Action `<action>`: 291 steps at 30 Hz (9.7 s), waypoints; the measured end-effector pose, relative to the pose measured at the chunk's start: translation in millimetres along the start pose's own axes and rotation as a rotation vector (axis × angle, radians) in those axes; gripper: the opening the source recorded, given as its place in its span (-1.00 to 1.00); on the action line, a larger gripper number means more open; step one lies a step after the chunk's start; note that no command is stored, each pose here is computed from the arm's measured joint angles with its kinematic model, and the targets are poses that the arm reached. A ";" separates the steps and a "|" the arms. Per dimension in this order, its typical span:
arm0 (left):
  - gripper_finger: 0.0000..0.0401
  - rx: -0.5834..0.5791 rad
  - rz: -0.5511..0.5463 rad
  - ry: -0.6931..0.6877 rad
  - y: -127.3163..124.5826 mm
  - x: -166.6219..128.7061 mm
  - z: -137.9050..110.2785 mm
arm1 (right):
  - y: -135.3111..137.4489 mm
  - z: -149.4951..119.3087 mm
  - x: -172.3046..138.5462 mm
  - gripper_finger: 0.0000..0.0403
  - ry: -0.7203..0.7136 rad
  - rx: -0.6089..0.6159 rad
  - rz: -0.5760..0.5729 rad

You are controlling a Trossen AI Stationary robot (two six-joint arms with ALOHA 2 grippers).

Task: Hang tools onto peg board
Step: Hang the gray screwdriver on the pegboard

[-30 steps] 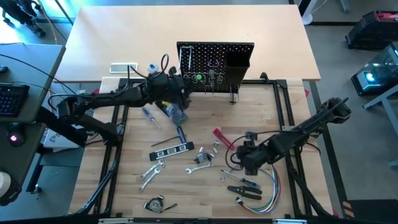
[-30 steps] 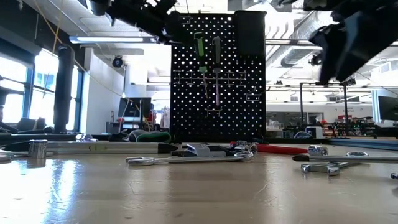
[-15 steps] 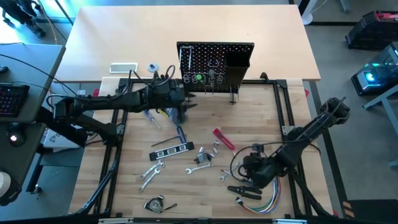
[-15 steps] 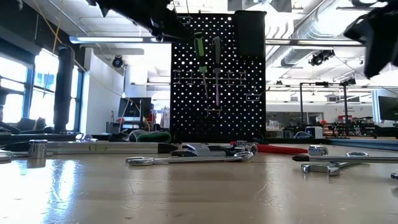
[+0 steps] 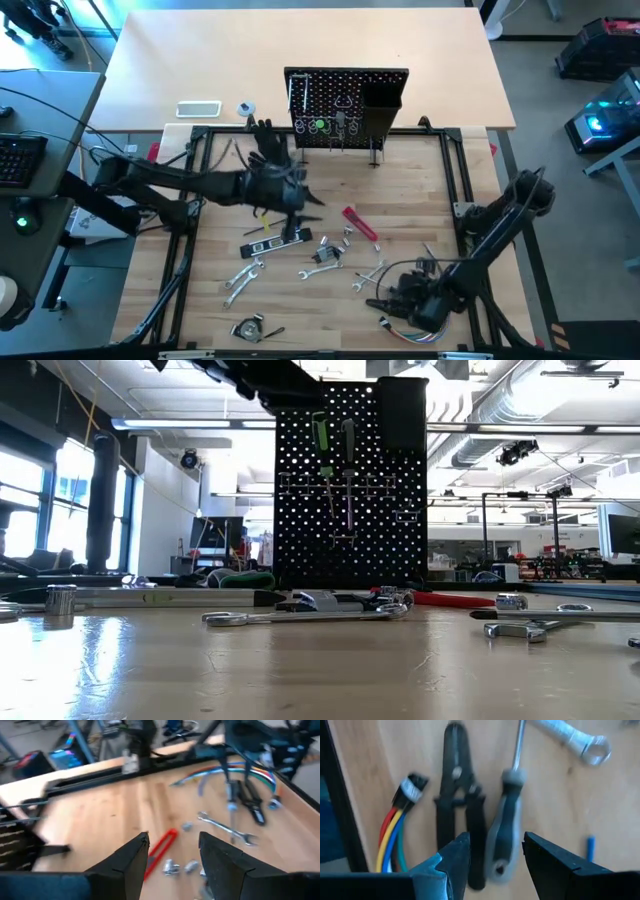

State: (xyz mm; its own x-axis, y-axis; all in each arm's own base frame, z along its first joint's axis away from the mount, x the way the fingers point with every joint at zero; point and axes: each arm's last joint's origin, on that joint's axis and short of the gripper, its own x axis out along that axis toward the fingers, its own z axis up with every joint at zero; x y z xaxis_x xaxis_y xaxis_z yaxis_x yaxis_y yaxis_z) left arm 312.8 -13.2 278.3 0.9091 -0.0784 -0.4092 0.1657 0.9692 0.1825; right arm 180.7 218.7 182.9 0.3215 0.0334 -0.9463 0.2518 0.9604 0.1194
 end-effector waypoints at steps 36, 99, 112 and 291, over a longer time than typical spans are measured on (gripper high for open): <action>-0.15 0.064 -0.175 -0.068 -72.8 118.6 -65.3 | 10.5 -34.4 44.5 -0.13 -0.176 -0.021 -0.246; -0.15 -0.053 -0.410 -0.076 -81.3 131.5 -75.2 | -4.3 19.1 48.8 -0.62 -0.176 -0.094 -0.183; -0.15 -0.091 -0.454 0.056 -88.0 170.9 -88.3 | -11.7 33.3 63.0 -0.49 -0.162 -0.139 -0.219; -0.47 0.212 0.615 -0.132 66.5 -76.9 114.0 | -8.6 65.9 -92.6 0.19 -0.273 -0.310 -0.521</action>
State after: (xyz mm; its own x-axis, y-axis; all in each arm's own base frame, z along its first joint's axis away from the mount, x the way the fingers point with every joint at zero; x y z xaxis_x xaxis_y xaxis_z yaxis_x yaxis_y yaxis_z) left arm 297.5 30.6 423.8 0.8991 0.4331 -0.0639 -0.3386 0.7805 0.5255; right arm 208.9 189.2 289.3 0.4590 -0.4888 -0.7419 0.1761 0.8685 -0.4633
